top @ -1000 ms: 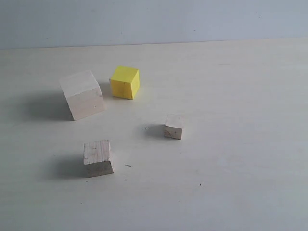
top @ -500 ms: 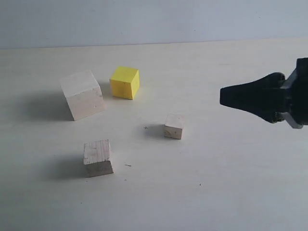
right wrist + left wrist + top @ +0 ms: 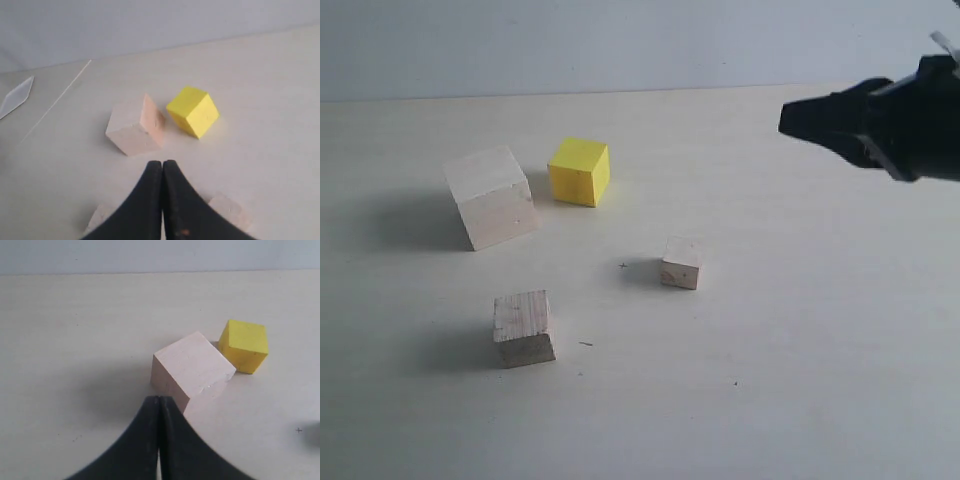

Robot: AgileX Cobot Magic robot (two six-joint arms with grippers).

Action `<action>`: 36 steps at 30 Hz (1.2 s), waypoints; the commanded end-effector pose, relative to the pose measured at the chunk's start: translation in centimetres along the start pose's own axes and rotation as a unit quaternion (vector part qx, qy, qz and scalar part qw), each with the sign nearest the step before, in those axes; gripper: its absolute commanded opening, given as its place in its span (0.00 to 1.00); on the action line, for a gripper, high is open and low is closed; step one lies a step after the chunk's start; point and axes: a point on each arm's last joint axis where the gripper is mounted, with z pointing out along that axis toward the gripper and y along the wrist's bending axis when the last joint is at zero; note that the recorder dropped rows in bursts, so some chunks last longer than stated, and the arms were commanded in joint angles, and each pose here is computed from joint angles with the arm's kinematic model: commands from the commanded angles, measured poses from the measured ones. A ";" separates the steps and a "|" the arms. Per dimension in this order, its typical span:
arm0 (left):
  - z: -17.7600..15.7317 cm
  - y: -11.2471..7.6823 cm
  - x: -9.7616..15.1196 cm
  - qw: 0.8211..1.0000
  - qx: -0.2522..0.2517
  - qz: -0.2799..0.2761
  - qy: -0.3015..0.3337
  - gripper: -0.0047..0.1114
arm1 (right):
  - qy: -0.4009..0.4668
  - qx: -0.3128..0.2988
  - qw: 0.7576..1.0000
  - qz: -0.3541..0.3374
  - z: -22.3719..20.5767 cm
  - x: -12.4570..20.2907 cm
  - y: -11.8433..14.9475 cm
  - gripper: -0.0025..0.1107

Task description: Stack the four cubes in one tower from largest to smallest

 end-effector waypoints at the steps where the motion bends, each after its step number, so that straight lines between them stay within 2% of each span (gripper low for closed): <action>1: 1.8 -0.2 -0.3 1.000 0.004 -0.018 0.017 0.04 | -0.001 -0.003 0.995 -0.096 1.3 -3.2 0.2 0.02; 5: 4.7 -0.2 -0.7 0.997 0.003 -0.014 0.082 0.04 | 0.042 0.005 0.992 -0.115 3.3 -4.3 -0.9 0.02; 9: 8.0 -0.2 -1.2 0.993 0.002 -0.003 0.121 0.04 | 0.083 0.013 0.991 -0.102 5.1 -3.6 -2.5 0.02; 15: 12.1 -0.1 -2.2 0.993 0.000 0.022 0.118 0.04 | 0.125 0.017 0.990 -0.061 7.5 -1.7 -4.7 0.02; 21: 16.1 0.1 -2.8 0.992 -0.001 0.037 0.117 0.04 | 0.120 0.005 0.992 -0.043 8.0 -1.8 -4.7 0.02; 26: 17.9 0.2 -2.0 0.989 -0.001 0.036 0.143 0.04 | 0.115 0.000 0.989 -0.099 8.9 -3.3 -4.9 0.02; 36: 17.9 0.2 -1.5 0.986 0.000 0.035 0.166 0.04 | 0.118 -0.064 0.971 -0.198 15.1 -5.4 -6.2 0.02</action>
